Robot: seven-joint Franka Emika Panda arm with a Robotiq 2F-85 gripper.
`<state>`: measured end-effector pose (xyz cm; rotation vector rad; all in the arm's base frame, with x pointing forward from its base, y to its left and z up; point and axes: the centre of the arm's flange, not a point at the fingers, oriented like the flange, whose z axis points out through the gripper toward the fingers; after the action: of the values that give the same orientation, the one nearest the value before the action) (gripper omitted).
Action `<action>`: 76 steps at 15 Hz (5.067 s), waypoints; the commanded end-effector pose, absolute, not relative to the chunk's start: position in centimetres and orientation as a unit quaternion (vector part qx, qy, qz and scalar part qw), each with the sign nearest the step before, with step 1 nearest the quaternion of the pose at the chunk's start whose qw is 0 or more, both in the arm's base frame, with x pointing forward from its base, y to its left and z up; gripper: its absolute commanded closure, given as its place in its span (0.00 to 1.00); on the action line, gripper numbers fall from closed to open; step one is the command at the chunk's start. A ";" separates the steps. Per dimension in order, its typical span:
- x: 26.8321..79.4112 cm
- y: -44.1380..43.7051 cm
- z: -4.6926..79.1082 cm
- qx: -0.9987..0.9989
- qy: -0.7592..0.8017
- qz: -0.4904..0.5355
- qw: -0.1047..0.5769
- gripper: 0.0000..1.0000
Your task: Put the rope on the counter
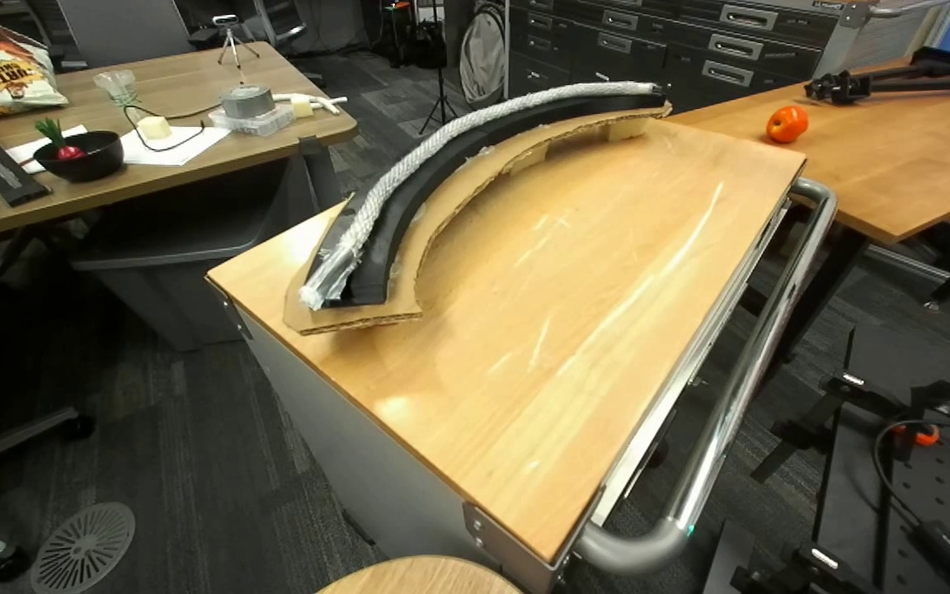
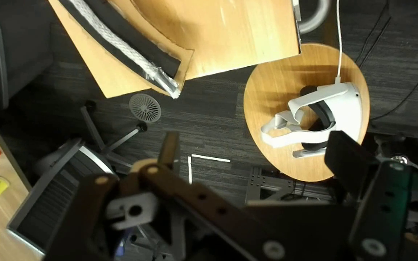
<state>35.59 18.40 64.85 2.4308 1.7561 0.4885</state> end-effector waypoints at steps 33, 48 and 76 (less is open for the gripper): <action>36.8 18.8 64.4 0.808 0.567 0.156 0.038 0.00; 36.8 18.9 64.4 0.808 0.567 0.155 0.038 0.00; 49.1 15.2 54.3 0.626 0.772 0.063 0.090 0.00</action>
<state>44.52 15.01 54.30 1.9365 2.1690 0.1586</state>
